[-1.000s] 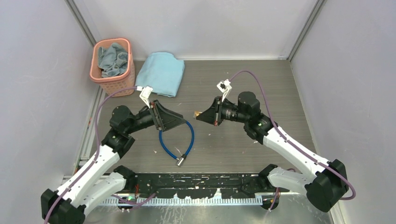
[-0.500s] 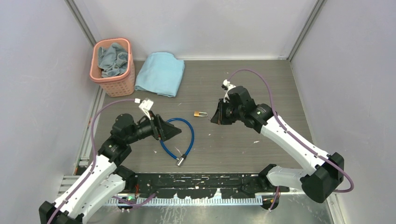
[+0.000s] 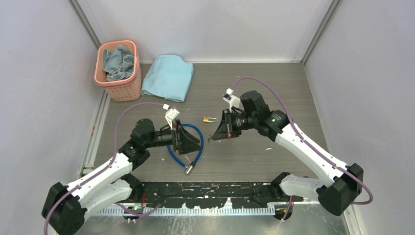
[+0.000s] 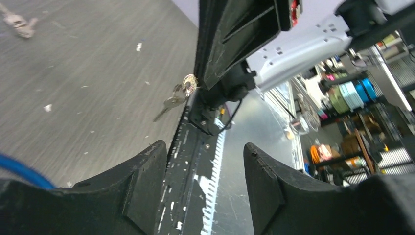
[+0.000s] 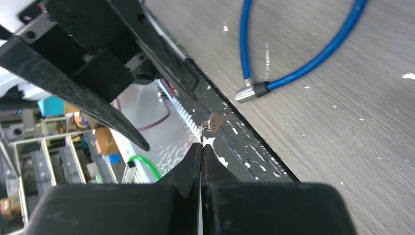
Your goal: Unlock with the key
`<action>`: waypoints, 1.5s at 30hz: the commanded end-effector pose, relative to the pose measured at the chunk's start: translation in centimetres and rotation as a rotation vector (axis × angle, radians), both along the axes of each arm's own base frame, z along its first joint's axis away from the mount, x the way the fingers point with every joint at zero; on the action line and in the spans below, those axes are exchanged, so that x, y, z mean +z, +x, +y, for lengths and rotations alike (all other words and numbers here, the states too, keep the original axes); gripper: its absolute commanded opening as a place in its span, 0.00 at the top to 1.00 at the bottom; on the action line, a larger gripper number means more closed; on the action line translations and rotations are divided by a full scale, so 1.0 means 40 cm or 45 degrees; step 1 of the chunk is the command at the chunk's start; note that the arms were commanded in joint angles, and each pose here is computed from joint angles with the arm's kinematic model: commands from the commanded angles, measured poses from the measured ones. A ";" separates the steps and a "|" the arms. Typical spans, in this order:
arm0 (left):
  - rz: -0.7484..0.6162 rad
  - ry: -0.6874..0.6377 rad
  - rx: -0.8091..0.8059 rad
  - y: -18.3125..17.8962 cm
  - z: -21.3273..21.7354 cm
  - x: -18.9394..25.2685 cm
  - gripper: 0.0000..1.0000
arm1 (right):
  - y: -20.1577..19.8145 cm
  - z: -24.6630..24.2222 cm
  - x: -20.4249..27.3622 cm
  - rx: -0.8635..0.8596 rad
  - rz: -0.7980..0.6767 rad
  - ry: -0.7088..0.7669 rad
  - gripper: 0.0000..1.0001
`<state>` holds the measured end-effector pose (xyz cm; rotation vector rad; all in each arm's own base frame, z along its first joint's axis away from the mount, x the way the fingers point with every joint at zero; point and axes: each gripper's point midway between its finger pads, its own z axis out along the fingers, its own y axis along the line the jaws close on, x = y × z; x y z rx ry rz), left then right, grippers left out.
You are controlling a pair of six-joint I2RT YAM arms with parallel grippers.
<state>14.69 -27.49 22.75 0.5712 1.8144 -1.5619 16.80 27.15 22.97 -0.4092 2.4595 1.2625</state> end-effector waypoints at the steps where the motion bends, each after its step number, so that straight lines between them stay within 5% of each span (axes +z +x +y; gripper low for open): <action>1: -0.181 -0.159 -0.183 -0.059 -0.036 0.104 0.42 | -0.063 0.034 0.106 0.204 -0.080 0.253 0.99; 9: -0.172 -0.309 -0.222 -0.078 -0.042 0.174 0.46 | -0.103 0.041 0.153 0.311 -0.098 0.362 0.99; 29: -0.275 -0.202 -0.168 -0.076 -0.024 0.189 0.40 | -0.157 0.059 0.152 0.404 -0.108 0.371 0.99; 45: -0.229 -0.270 -0.271 -0.105 -0.030 0.200 0.59 | -0.167 0.070 0.179 0.447 -0.153 0.421 0.99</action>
